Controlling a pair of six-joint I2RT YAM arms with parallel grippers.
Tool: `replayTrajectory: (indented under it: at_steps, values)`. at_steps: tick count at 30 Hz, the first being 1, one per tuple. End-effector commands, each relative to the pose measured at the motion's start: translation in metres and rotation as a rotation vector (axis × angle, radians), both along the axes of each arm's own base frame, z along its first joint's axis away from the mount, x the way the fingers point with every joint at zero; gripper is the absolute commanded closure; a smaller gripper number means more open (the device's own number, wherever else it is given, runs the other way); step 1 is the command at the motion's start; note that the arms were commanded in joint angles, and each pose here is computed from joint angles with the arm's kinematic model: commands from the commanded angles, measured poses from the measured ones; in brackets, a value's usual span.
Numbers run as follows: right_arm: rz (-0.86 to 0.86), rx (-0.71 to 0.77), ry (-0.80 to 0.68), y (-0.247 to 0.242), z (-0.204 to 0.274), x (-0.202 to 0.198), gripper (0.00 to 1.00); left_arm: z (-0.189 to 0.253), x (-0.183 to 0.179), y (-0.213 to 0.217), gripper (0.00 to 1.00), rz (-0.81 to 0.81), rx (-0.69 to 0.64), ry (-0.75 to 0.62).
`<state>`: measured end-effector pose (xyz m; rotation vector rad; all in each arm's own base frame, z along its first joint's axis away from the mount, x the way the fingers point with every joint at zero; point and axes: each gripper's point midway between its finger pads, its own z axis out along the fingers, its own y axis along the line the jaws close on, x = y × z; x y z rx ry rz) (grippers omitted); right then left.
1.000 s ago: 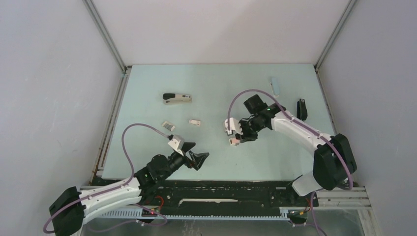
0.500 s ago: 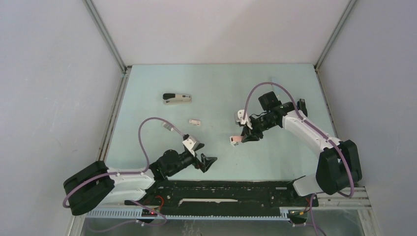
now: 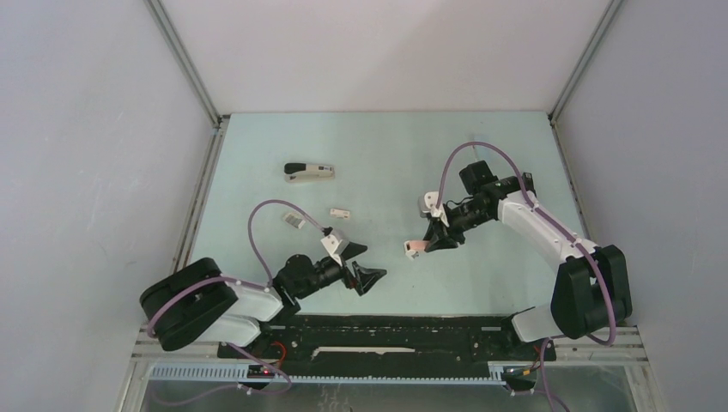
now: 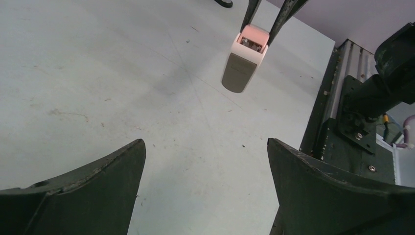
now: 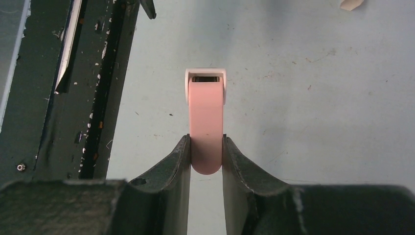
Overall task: Unload the staples from the stapler
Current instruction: Unload the staple at the center of the board.
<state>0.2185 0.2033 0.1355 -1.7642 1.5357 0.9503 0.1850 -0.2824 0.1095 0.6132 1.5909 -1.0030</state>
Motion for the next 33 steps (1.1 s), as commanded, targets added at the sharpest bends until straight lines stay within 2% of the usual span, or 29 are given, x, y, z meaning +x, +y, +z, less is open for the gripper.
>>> replayTrajectory:
  at_steps: [1,11,23,33]
  values:
    - [0.029,0.049,-0.008,0.003,0.009,-0.005,1.00,0.036,0.005,-0.015,0.00,-0.048,-0.130,-0.059]
    - [0.039,0.052,-0.008,0.003,0.008,-0.007,1.00,0.020,0.007,-0.023,0.00,-0.095,-0.083,-0.057]
    - [0.043,0.078,0.005,0.005,0.010,-0.008,1.00,0.013,0.002,-0.039,0.05,-0.225,0.004,-0.215]
    - [0.049,0.111,0.017,0.009,0.015,-0.010,1.00,0.017,0.008,-0.069,0.09,-0.309,-0.015,-0.231]
